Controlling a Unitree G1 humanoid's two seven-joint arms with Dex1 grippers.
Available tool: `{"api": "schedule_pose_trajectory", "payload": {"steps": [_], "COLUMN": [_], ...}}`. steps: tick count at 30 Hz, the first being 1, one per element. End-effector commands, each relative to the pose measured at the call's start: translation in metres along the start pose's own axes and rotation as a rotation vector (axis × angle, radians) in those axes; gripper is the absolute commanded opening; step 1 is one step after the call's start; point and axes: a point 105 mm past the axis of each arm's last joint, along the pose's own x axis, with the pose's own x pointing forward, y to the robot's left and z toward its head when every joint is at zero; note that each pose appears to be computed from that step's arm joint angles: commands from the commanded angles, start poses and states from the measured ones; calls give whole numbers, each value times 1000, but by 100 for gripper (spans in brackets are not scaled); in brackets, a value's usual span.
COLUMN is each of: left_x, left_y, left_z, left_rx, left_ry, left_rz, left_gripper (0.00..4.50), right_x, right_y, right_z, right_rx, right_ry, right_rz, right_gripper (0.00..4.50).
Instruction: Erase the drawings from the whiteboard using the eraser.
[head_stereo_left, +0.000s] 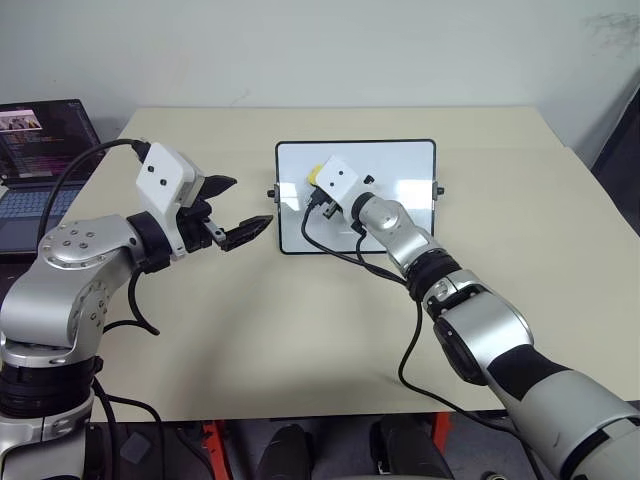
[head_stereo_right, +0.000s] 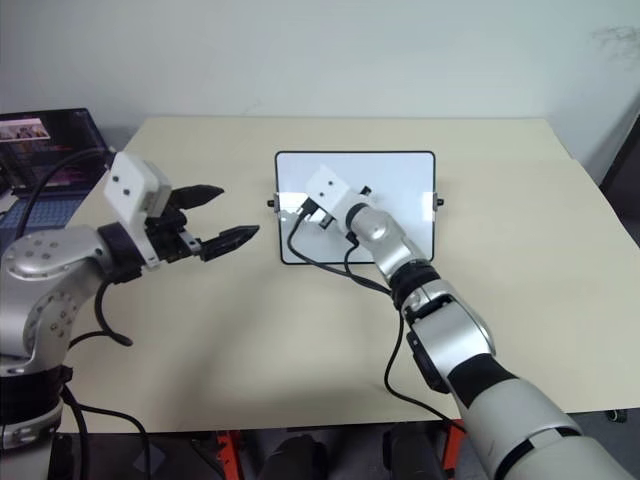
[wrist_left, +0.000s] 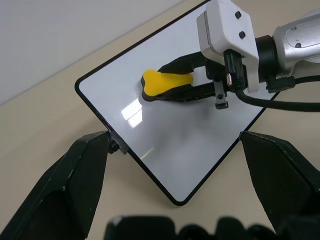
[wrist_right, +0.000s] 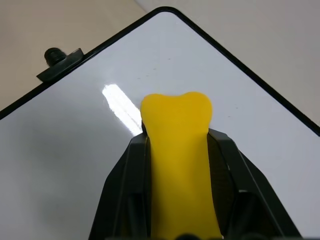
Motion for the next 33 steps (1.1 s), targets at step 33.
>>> {"api": "schedule_pose_trajectory", "payload": {"steps": [33], "left_x": [1], "left_y": [-4], "left_z": [11], "left_rx": [34], "left_ry": [-31], "left_rz": [-32], "left_gripper": [450], "right_x": [-94], "right_y": [-21], "right_z": [-26], "right_rx": [450], "right_ry": [136], "right_rz": [53], "right_gripper": [120]}}
